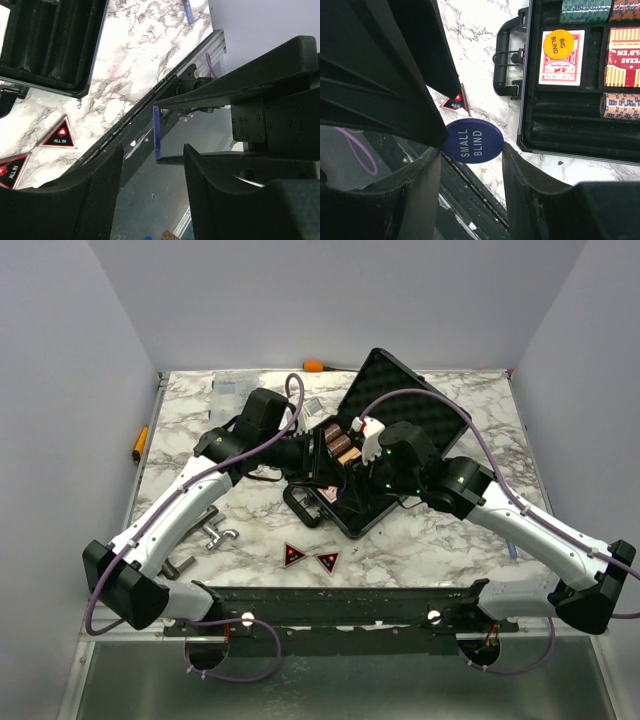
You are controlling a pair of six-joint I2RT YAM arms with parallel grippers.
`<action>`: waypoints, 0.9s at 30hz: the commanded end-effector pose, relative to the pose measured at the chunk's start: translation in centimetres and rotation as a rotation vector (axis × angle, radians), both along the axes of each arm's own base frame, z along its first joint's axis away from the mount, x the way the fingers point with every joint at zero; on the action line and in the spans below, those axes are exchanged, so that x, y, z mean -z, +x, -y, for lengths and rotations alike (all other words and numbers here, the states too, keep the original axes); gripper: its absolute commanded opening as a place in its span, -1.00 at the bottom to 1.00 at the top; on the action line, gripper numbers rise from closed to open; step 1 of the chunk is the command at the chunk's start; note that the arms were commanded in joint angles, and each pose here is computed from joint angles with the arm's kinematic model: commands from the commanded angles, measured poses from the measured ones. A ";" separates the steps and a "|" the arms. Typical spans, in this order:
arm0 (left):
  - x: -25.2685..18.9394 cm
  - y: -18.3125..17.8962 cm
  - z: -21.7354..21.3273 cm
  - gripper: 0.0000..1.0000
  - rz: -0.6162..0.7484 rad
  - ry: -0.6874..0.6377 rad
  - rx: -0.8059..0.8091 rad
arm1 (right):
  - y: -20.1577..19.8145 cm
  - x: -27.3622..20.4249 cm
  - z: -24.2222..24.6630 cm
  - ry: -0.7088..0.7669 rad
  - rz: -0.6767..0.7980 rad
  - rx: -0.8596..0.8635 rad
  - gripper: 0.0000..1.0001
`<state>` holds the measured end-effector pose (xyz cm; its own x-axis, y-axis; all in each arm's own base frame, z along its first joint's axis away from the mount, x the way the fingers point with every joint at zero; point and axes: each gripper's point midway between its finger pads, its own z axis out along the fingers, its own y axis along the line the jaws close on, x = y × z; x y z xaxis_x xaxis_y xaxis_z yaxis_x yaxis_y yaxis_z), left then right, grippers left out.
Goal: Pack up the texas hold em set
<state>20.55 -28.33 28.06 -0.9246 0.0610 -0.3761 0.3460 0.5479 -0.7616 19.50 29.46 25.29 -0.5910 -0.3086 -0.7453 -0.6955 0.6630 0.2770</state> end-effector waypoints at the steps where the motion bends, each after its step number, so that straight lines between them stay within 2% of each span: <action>1: -1.1 -0.3 1.3 0.03 0.007 -0.016 0.008 | -0.7 -1.4 0.5 0.005 0.029 -0.043 -0.07; 15: -0.2 -0.9 2.4 -0.24 -0.003 0.020 -0.005 | -1.2 -1.7 0.6 0.021 0.037 -0.068 -0.07; 23: 0.0 -1.2 2.9 -0.55 -0.006 0.018 0.013 | -1.2 -1.5 0.4 0.019 0.034 -0.074 -0.07; 27: 0.1 -1.2 3.2 -0.77 -0.011 0.020 0.019 | -1.1 -1.6 0.3 0.022 0.036 -0.071 -0.07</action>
